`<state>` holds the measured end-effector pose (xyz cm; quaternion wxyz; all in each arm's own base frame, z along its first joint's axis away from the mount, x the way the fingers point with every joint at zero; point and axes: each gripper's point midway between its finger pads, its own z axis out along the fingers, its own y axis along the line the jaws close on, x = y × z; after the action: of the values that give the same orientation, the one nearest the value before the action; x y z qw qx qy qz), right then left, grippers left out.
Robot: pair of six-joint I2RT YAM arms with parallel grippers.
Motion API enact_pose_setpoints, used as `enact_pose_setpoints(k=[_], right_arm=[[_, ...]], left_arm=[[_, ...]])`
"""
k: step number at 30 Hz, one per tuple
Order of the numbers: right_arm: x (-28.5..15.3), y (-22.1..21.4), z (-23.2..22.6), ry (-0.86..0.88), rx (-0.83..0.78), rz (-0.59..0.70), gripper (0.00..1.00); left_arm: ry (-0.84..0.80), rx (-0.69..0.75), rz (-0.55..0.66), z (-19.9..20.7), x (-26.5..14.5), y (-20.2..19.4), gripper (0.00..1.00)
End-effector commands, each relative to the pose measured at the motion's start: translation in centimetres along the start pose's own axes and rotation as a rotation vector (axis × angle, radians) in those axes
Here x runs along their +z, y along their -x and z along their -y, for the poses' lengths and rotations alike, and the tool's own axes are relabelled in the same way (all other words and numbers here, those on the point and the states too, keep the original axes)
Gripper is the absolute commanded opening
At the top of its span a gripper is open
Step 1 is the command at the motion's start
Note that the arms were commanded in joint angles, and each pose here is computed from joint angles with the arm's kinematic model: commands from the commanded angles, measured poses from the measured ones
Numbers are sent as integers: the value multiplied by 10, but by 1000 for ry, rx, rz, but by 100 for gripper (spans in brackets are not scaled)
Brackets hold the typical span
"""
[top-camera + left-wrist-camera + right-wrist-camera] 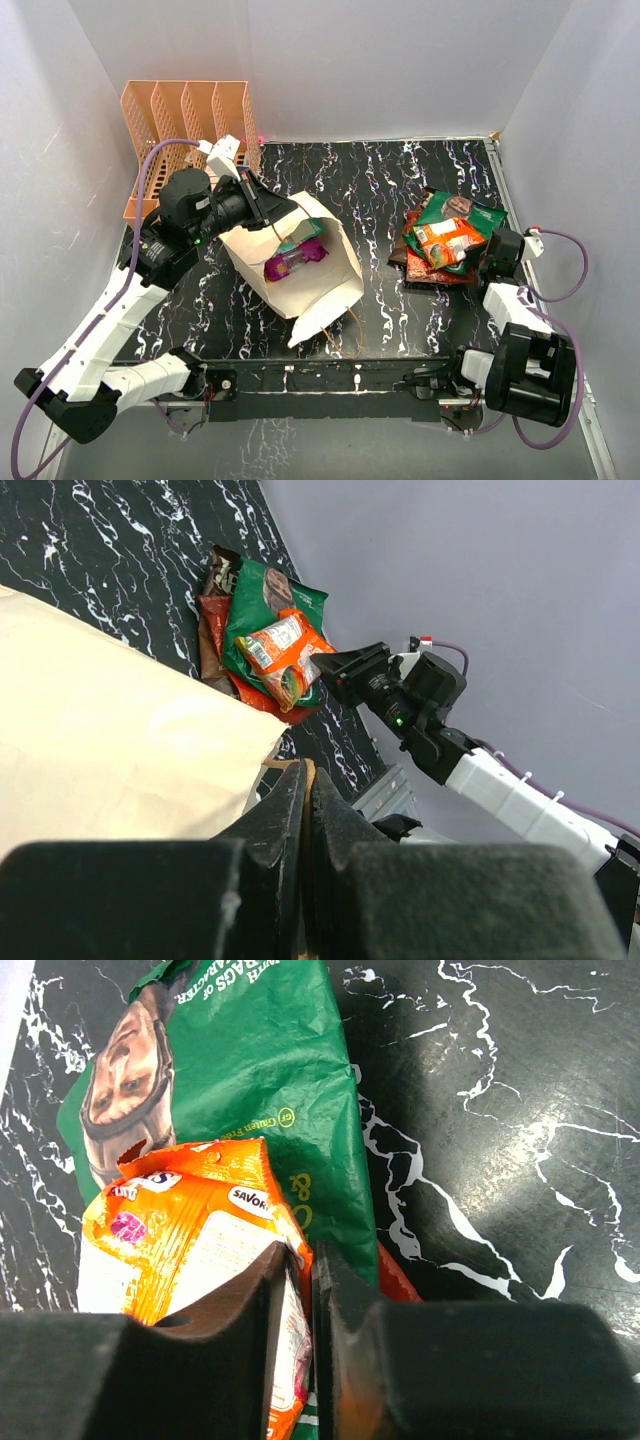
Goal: Take the snacks out of the paper bag
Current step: Place the snack at the center of the board, then take out the snack from the paper bag.
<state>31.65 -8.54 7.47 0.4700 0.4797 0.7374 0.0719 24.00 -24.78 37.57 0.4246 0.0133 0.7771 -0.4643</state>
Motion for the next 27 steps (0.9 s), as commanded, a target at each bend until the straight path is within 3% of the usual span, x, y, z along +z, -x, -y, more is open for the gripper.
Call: enact_pose_setpoints(k=[1, 8, 13, 17, 19, 22, 27], right_arm=[[-11, 36, -27, 85, -24, 118, 35], [-24, 50, -45, 127, -40, 123, 76], [-40, 64, -67, 158, -43, 102, 97], [-62, 82, -106, 265, -61, 80, 98], [-74, 76, -139, 403, -99, 22, 98], [-107, 29, -207, 731, -284, -153, 98], [-148, -91, -240, 882, -635, -412, 98]], left_arm=[[-42, 15, 17, 11, -9, 3, 0], [-29, 31, 19, 6, -10, 1, 0], [-63, 40, 40, 14, -18, 4, 0], [-63, 30, 31, 13, -19, 1, 0], [-67, 30, 28, 12, -18, -1, 0], [-66, 25, 30, 11, -16, -2, 0], [-42, 42, 26, 7, -17, -2, 0]])
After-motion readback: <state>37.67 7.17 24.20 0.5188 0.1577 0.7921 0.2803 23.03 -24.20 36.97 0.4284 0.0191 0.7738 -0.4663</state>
